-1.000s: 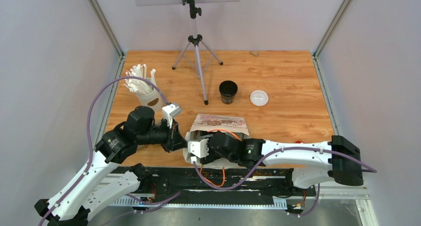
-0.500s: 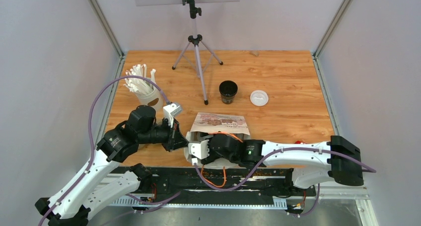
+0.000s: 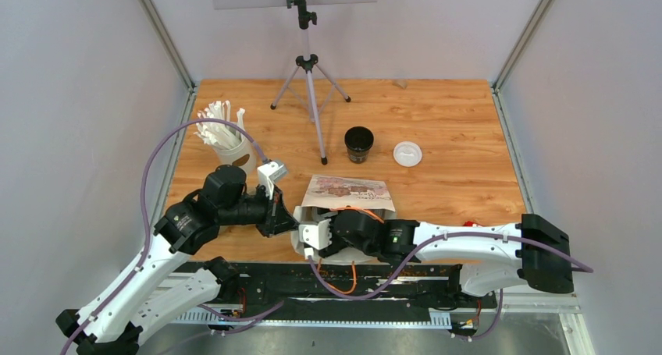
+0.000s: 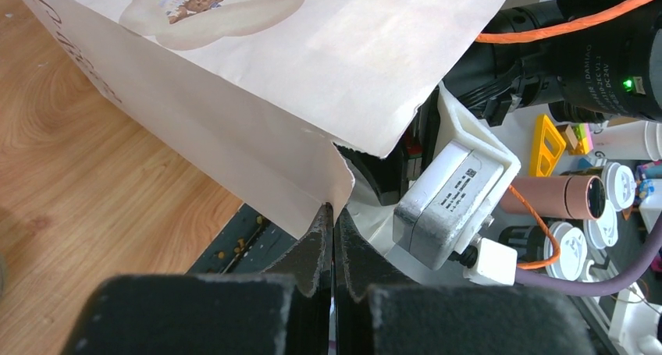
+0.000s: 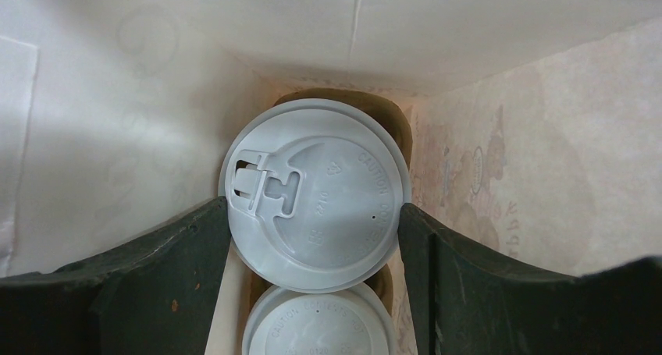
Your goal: Pack the takeout coffee
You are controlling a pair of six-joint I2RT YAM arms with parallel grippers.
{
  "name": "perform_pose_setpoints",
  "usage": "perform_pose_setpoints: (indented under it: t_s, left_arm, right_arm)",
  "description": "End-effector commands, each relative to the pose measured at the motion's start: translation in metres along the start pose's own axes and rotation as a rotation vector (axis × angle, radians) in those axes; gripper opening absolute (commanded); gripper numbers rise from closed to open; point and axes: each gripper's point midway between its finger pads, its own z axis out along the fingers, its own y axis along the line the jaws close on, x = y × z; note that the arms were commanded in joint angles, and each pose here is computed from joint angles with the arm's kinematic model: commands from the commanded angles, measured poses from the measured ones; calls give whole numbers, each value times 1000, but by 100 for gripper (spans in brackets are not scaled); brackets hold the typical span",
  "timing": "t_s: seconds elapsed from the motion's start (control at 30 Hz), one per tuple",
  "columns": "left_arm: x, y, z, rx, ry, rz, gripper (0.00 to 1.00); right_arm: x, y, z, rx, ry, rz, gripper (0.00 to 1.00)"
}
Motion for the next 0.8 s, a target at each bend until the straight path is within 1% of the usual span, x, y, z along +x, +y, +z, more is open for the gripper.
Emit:
perform_pose_setpoints:
  t_s: [0.0, 0.77]
  left_arm:
    - [-11, -15, -1, 72, -42, 0, 0]
    - [-8, -13, 0, 63, -50, -25, 0]
  right_arm:
    - [12, -5, 2, 28, 36, -9, 73]
    - [31, 5, 14, 18, 82, -14, 73]
